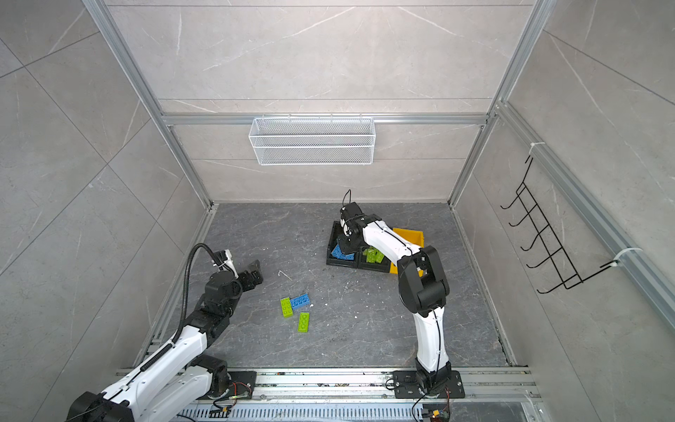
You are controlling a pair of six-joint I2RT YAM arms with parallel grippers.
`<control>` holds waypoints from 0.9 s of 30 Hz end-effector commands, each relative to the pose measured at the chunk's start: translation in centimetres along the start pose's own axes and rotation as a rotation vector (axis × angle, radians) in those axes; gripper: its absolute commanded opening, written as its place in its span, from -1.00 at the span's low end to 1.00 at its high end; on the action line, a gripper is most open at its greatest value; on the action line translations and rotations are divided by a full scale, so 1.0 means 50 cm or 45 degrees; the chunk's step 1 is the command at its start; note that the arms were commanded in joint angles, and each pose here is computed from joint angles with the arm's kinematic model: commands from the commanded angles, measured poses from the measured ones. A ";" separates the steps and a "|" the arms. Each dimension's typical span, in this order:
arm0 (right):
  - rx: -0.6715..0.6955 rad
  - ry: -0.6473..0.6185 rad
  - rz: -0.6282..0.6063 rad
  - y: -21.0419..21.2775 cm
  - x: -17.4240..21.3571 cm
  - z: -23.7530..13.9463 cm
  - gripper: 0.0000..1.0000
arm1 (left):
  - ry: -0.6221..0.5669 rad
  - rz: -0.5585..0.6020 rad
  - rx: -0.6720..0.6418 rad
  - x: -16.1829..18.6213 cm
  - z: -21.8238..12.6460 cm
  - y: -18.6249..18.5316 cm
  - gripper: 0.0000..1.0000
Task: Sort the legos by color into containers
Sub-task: 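Carry the light-blue brick to the blue compartment and release it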
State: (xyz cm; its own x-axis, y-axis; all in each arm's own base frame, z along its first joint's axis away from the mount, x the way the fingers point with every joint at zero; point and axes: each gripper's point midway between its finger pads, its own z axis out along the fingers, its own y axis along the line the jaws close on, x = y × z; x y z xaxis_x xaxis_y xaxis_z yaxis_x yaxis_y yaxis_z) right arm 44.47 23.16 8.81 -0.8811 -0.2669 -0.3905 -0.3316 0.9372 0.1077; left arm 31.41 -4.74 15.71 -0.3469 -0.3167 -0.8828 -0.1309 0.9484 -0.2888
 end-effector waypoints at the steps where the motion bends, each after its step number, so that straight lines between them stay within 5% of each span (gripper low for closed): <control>1: -0.012 0.011 -0.022 0.004 -0.017 0.003 -0.53 | -0.052 -0.020 0.006 -0.025 -0.005 -0.003 0.99; 7: -0.008 -0.004 0.006 -0.003 -0.046 0.012 -0.37 | -0.053 -0.022 0.009 -0.026 -0.006 -0.004 0.99; 10: -0.018 -0.022 0.011 -0.001 -0.055 -0.001 -0.02 | -0.055 -0.024 0.007 -0.027 -0.006 -0.003 0.99; 20: -0.071 -0.200 0.004 0.017 -0.069 -0.139 0.33 | -0.061 -0.034 0.020 -0.030 -0.010 -0.006 0.99; 27: -0.158 -0.360 0.001 0.075 -0.021 -0.244 0.41 | -0.055 -0.045 0.039 -0.028 -0.010 -0.011 0.99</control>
State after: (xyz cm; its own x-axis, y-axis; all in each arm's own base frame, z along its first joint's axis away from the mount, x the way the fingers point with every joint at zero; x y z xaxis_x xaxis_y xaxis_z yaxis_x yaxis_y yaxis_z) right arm 41.88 22.76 18.88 -0.7908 -0.2006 -0.5782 -0.3600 0.9165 0.1744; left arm 31.33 -4.78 16.19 -0.3342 -0.3216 -0.8859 -0.1231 0.9468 -0.2973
